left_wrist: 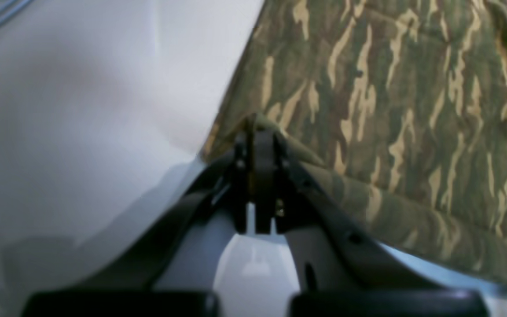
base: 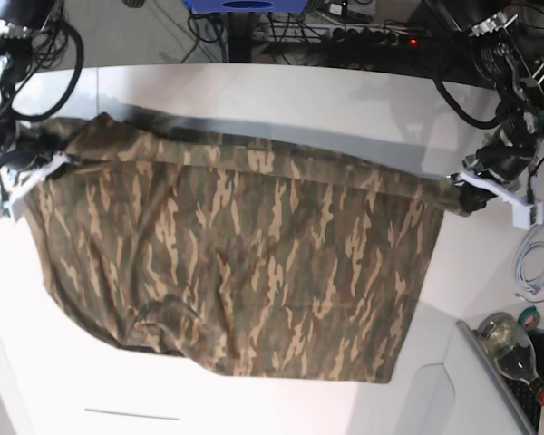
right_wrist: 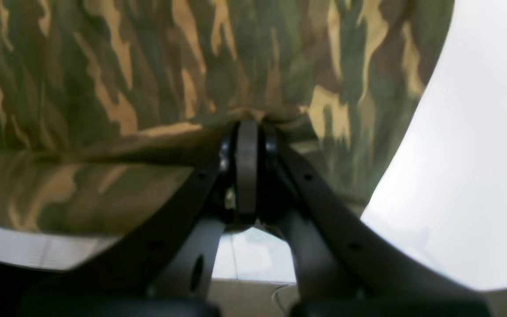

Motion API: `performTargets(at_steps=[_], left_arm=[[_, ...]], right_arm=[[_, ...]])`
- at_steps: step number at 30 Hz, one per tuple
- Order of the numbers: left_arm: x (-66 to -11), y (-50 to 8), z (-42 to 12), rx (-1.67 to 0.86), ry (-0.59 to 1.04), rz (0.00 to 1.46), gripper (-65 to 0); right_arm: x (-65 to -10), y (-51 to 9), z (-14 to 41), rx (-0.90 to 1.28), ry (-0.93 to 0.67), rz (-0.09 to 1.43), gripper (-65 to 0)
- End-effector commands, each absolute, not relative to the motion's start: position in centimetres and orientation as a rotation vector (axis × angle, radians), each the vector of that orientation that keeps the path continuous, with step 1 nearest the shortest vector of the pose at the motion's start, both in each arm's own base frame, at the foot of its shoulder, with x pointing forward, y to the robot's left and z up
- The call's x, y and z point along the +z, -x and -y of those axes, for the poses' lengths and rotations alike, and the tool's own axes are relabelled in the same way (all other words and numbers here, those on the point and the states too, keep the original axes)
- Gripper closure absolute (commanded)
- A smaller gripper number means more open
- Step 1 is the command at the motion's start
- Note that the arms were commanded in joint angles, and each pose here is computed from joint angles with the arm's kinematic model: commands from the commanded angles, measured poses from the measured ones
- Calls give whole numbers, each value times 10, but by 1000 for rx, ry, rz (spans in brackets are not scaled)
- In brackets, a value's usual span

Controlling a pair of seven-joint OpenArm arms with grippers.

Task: Layout the t-shirt on the table in an organized manner, then fold the t-shirt properly
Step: 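Pull the grasped shoulder corners apart with both grippers to tension the shirt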

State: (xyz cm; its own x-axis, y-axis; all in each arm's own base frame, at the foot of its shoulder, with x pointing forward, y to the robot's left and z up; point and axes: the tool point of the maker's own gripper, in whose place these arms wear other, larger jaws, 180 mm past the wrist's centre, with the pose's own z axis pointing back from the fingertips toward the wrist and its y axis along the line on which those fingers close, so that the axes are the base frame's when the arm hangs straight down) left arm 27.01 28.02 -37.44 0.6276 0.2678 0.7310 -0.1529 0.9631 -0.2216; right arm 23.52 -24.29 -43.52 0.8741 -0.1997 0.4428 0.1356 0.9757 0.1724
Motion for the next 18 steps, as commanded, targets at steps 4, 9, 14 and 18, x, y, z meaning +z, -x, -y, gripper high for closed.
performTargets(at_steps=[4,9,14,18], left_arm=[[-373,-292,-269,223,192,884,0],[-384,-308,-268,300,206,913,0],[-392,-315,-264,322,199,932,0],[-401,-315,-270,363,193,950,0]], right_arm=[[-419,-273,246,-133,-137,546,-8],[-428,-297,242,-107,-161,516,-8],[-430,-317,240,-66,-163,515,-8],[-434,-324,240,-70,-173,508,-8]])
